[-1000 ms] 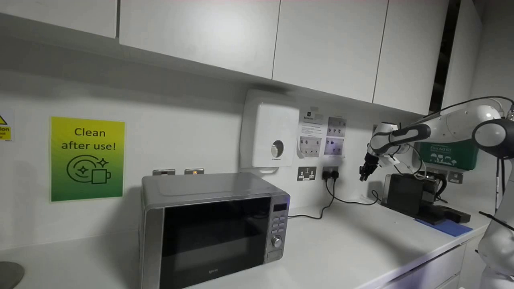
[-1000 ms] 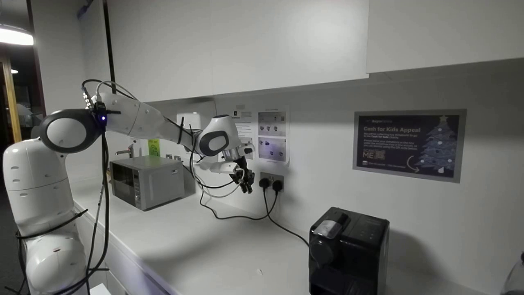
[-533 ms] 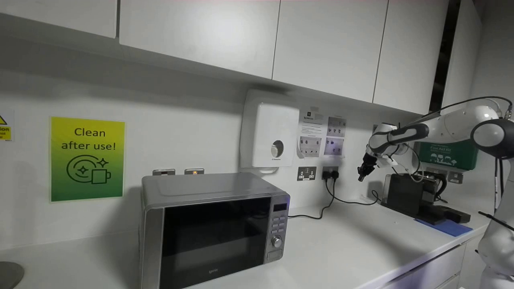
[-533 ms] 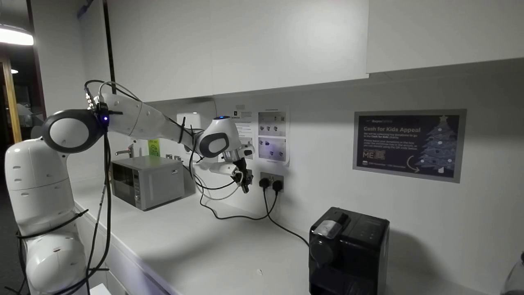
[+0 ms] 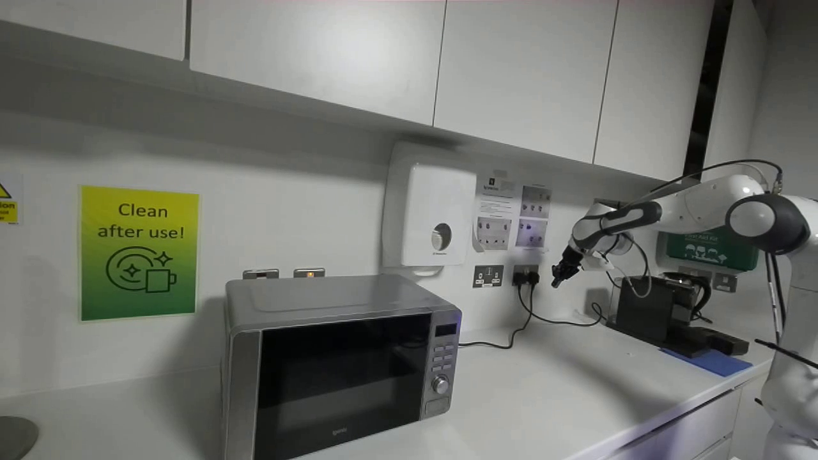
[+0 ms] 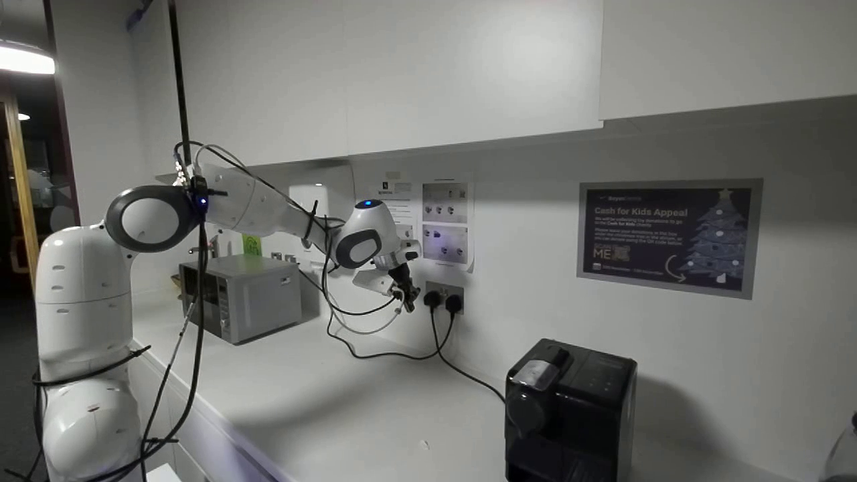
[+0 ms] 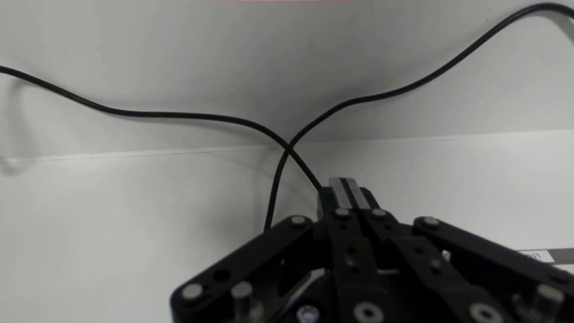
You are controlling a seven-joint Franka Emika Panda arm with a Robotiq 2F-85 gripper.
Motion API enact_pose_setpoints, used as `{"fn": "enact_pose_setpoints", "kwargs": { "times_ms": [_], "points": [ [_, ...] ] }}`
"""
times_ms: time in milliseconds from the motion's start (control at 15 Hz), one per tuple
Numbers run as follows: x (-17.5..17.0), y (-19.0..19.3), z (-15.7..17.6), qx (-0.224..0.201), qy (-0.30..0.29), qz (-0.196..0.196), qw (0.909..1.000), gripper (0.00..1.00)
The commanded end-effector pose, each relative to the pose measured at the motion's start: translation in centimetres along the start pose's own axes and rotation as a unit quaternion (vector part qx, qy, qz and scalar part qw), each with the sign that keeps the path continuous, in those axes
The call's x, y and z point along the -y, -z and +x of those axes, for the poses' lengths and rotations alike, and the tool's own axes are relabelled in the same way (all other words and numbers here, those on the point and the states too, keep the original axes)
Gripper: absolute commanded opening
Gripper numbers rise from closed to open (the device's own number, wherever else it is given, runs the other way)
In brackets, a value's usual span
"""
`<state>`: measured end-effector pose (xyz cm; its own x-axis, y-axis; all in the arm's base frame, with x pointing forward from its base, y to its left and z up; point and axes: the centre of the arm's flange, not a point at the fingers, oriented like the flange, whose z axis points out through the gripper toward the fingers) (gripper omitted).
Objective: Flip the left switch on the socket
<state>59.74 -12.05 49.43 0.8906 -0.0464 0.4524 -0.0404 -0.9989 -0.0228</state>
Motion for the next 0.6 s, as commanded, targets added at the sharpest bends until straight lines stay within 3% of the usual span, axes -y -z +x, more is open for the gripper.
{"fn": "enact_pose_setpoints", "kwargs": {
  "times_ms": [0, 533],
  "points": [
    [0.2, -1.2, 4.0, -0.033, -0.005, 0.006, 0.9994, 0.00],
    [1.0, -2.7, 8.4, -0.057, 0.038, 0.001, 0.9976, 0.00]
  ]
}}
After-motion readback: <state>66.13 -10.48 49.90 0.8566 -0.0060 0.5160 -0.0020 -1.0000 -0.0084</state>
